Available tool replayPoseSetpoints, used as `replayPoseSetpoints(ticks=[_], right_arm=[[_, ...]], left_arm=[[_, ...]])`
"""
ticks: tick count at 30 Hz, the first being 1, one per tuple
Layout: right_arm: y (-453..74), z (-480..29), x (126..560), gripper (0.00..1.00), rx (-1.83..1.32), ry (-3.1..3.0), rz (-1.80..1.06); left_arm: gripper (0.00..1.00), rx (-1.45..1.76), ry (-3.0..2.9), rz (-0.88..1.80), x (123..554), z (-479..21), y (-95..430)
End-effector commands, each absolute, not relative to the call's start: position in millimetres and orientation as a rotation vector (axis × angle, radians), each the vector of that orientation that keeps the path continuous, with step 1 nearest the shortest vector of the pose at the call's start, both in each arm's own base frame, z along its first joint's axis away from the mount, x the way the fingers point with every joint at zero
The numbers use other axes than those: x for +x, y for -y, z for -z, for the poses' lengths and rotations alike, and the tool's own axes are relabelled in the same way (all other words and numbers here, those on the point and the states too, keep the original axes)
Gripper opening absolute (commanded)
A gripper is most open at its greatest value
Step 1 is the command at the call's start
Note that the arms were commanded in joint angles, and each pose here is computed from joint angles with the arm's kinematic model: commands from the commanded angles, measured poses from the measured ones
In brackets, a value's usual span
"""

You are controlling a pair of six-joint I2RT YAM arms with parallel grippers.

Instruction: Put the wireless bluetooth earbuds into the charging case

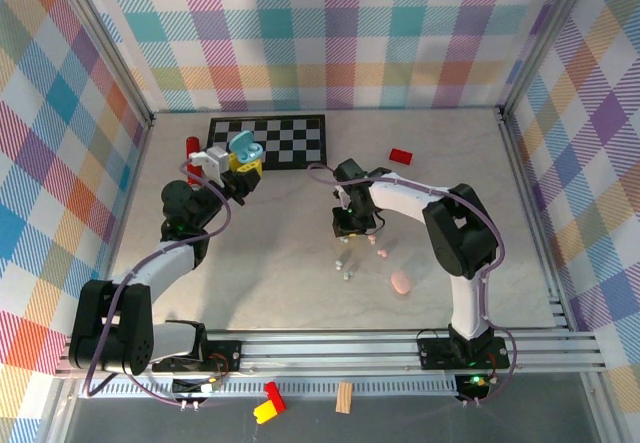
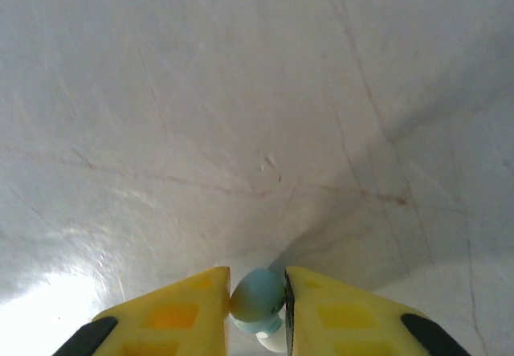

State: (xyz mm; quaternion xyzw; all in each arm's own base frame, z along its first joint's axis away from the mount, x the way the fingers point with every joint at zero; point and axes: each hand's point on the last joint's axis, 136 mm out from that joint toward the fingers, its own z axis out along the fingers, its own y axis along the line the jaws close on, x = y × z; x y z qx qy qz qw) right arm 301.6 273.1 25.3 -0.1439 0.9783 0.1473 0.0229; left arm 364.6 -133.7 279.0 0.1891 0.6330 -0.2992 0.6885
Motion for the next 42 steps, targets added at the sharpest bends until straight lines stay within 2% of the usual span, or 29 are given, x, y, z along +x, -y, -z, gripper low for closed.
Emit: replayPoseSetpoints(ticks=[1, 10, 14, 24, 27, 42], right_arm=[[-269.0, -22.9, 296.1, 0.28, -0.589, -3.056, -0.391], [-264.3, -52.9, 316.4, 0.50, -0.517, -2.908, -0.226], [-260.5, -65.3, 315.7, 0.51, -0.490, -2.818, -0.076], [-269.5, -77.2, 303.3, 0.51, -0.493, -2.607, 0.301], [-271.9, -71.9, 297.6, 0.47, -0.530, -2.591, 0.407], [-282.3, -45.3, 290.6, 0.37, -0.616, -2.635, 0.523]], left_arm=[[0.37, 0.448, -1.395, 0.653, 359.8, -282.4, 131.3], [0.37, 0.403, -1.406, 0.625, 366.4, -280.7, 124.5], [0.37, 0.358, -1.411, 0.608, 373.6, -278.3, 117.1], [0.38, 0.254, -1.379, 0.606, 388.6, -271.9, 81.6], [0.38, 0.244, -1.385, 0.593, 391.8, -269.0, 76.7], [0.38, 0.310, -1.392, 0.563, 383.3, -266.2, 81.1]])
